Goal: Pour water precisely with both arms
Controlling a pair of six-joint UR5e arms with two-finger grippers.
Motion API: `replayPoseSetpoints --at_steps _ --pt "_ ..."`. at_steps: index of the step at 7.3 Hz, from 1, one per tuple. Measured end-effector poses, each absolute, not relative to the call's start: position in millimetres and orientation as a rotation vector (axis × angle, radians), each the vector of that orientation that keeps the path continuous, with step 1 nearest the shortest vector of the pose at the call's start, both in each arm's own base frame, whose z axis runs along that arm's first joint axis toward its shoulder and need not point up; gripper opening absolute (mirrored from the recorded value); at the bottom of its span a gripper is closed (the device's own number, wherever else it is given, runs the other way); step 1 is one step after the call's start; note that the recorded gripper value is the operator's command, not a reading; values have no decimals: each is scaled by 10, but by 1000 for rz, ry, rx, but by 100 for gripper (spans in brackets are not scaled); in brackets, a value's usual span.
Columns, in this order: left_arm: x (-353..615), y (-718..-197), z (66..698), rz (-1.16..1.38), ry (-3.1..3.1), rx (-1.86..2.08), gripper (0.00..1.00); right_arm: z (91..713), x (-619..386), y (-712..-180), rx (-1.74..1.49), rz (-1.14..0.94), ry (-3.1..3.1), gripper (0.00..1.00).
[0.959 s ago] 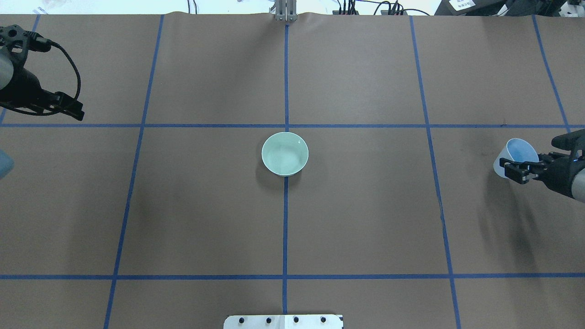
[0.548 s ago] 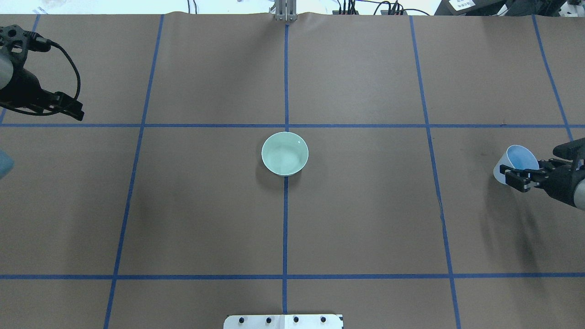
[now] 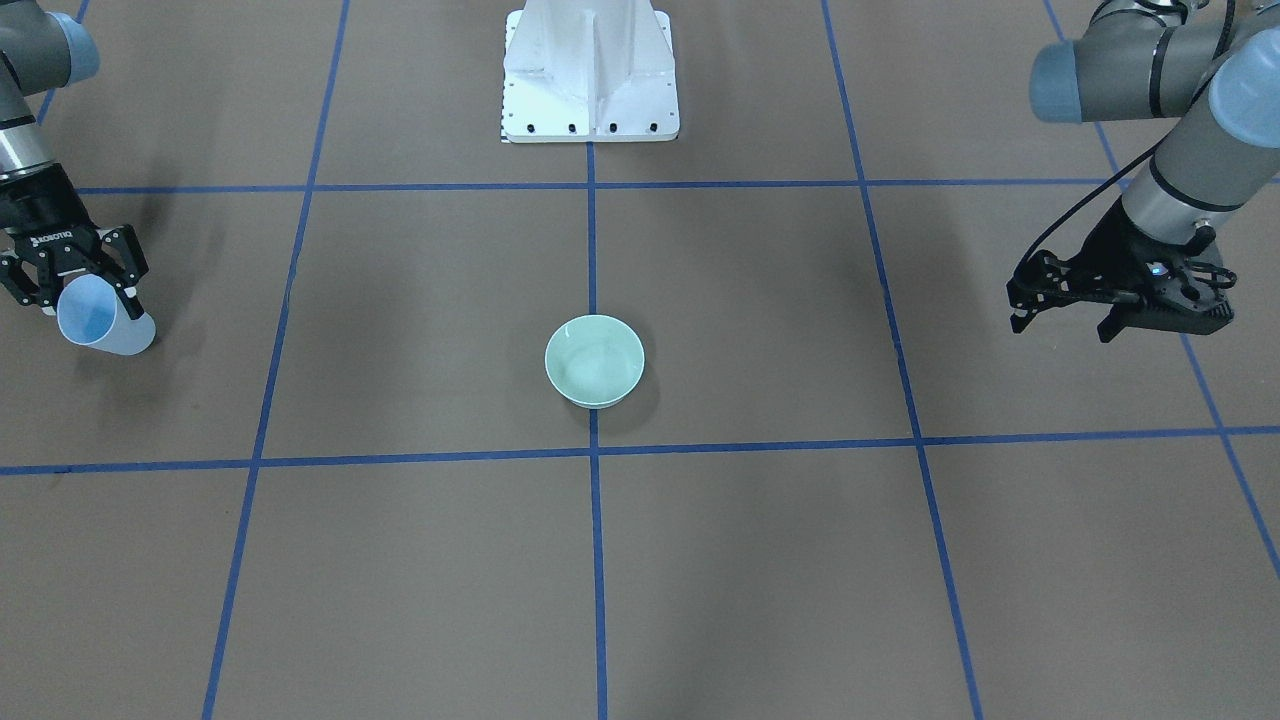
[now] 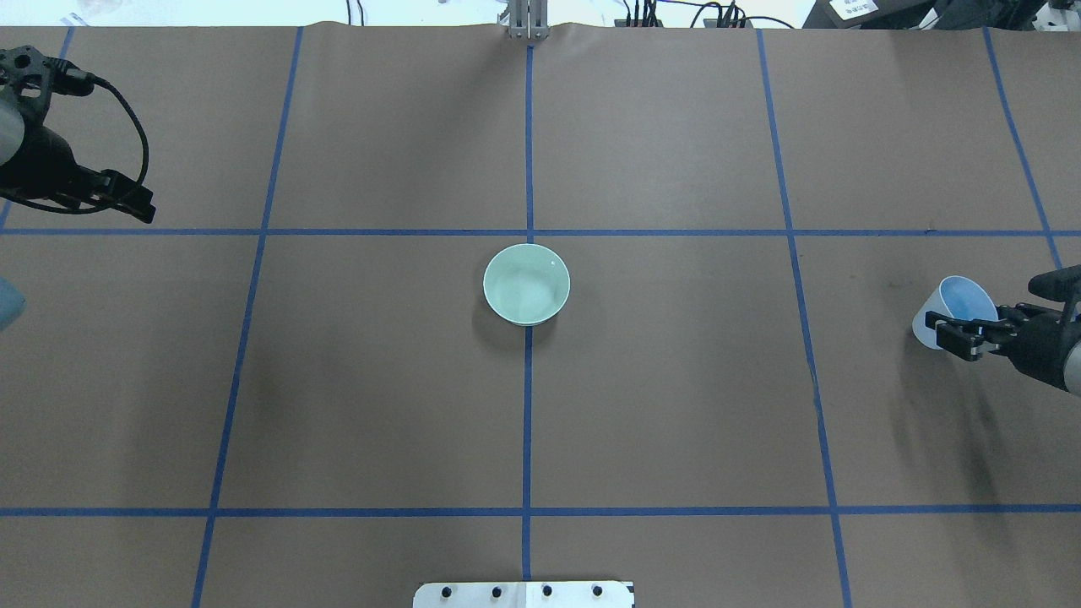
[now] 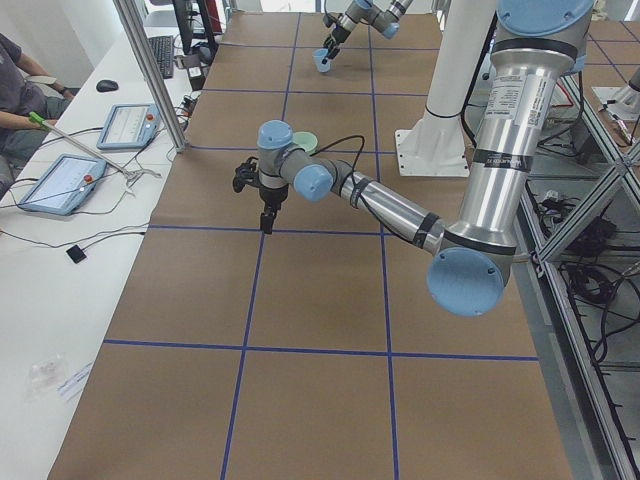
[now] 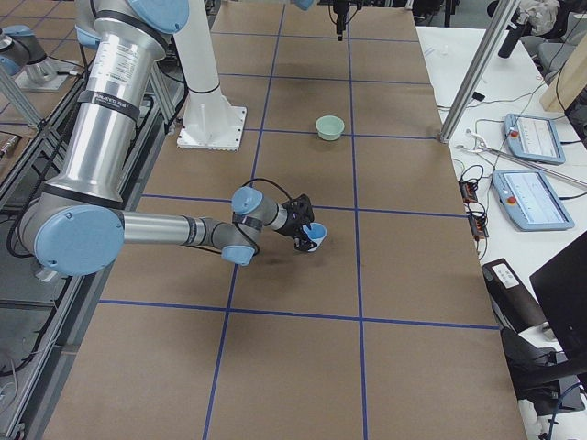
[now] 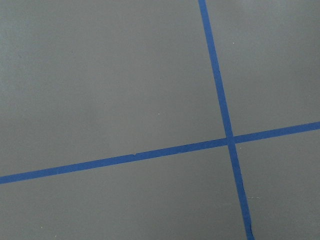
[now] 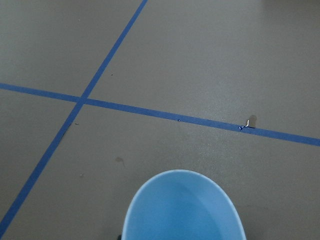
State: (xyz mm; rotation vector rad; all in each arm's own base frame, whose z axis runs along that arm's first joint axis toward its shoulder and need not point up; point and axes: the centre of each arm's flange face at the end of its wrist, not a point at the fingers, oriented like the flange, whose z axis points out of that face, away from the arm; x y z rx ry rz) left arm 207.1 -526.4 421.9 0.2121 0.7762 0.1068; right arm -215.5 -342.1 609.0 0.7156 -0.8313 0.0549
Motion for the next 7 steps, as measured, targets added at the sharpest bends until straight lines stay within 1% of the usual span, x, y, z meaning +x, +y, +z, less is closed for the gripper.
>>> replayPoseSetpoints --at_steps 1,2,7 --pt "2070 -5263 4214 107 777 213 100 6132 -2160 -3414 712 55 -824 75" --pt "2069 -5262 4210 106 777 213 100 6154 -2166 -3409 711 55 -819 99" --pt "2059 -5251 4167 100 781 217 100 6116 -2160 -3404 718 54 -826 100"
